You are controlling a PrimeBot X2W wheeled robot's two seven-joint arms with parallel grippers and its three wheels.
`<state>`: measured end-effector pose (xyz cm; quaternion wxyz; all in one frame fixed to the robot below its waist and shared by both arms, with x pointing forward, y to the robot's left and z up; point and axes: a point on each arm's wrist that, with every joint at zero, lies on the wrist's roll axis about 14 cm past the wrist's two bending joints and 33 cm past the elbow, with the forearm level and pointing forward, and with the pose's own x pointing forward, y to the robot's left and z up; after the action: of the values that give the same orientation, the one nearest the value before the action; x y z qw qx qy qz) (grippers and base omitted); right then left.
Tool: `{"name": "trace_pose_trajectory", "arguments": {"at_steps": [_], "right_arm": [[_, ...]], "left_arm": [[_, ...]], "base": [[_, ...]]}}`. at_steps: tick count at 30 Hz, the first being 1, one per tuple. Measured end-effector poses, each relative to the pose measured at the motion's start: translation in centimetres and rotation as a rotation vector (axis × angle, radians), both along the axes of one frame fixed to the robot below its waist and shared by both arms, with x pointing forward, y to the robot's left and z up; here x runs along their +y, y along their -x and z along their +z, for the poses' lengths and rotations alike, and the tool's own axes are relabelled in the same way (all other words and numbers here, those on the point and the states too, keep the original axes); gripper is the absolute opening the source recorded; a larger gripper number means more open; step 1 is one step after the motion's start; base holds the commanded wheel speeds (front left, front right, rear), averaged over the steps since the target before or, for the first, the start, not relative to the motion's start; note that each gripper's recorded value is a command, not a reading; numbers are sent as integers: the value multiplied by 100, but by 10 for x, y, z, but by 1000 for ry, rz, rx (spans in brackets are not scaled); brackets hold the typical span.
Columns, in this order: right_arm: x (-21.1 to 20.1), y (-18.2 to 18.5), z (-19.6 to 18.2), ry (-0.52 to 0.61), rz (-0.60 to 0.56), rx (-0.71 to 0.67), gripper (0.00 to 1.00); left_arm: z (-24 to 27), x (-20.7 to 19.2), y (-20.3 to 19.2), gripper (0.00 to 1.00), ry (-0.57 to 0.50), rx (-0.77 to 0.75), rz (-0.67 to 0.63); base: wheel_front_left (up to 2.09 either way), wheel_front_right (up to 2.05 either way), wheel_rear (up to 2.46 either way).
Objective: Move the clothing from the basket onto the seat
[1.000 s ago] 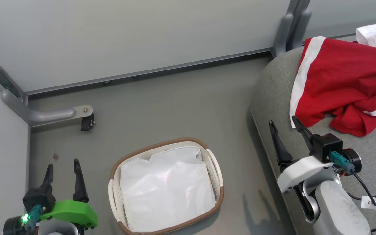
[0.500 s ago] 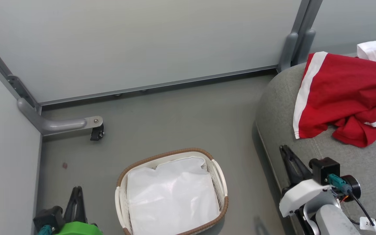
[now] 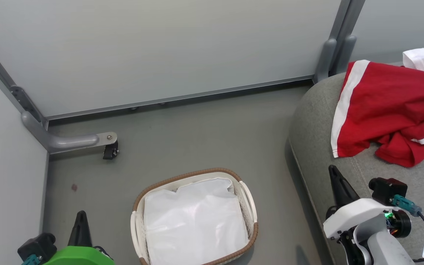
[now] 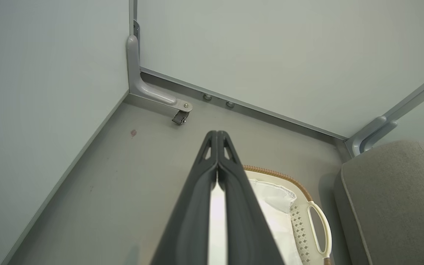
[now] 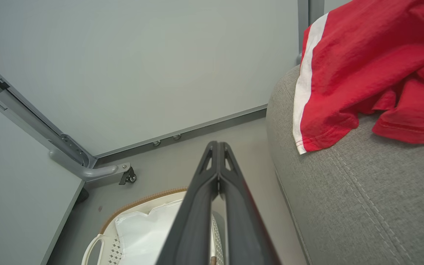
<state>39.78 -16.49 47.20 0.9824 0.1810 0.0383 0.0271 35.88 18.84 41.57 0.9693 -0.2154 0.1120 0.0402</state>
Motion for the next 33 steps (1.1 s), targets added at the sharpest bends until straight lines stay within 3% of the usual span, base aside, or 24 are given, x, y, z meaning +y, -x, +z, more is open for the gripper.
{"name": "trace_pose_trajectory", "arguments": {"at_steps": [33], "right_arm": [[-20, 3, 6, -492, -110, 37, 0]], "left_arm": [[24, 7, -12, 0, 456, -48, 123]], "base": [[0, 0, 0]]}}
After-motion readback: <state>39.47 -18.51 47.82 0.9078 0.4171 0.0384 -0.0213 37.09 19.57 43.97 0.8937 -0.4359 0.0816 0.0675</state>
